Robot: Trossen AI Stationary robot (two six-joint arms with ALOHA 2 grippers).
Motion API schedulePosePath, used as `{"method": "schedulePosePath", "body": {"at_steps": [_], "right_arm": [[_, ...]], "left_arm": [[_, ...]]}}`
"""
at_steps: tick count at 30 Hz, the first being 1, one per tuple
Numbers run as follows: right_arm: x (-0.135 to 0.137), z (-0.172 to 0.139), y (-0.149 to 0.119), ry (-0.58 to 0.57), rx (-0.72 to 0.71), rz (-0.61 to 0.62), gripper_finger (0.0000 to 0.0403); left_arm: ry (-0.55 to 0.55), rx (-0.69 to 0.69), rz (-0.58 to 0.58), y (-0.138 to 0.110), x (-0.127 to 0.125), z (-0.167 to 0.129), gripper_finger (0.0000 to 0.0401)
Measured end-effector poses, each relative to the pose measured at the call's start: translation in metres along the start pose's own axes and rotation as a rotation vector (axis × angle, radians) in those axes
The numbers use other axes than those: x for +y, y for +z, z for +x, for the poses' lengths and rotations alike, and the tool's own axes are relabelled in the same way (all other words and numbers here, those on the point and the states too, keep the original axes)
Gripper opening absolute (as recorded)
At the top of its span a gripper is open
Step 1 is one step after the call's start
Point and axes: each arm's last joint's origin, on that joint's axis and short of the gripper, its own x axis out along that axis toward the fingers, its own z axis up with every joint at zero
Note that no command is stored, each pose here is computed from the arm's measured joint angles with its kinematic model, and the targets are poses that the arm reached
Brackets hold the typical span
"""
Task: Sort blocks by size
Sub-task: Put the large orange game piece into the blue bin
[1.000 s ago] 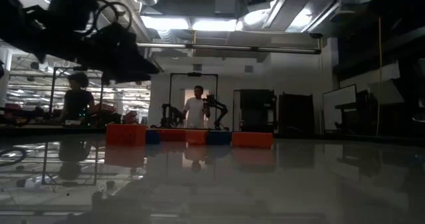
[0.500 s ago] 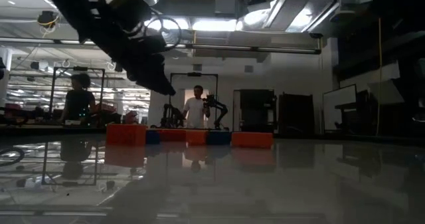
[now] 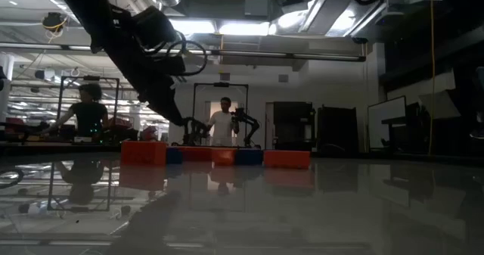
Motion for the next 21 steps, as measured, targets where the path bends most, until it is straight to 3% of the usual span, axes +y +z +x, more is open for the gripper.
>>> {"method": "schedulePosePath", "body": {"at_steps": [10, 21], "right_arm": [[-0.003, -0.017, -0.002, 0.020, -0.032, -0.022, 0.0269], [0.022, -0.053, -0.018, -0.080, -0.261, -0.173, 0.0269]], "left_arm": [[-0.023, 0.097, 0.003, -0.012, 0.002, 0.023, 0.0230], [-0.015, 0.145, -0.002, -0.023, 0.004, 0.054, 0.0230]]}}
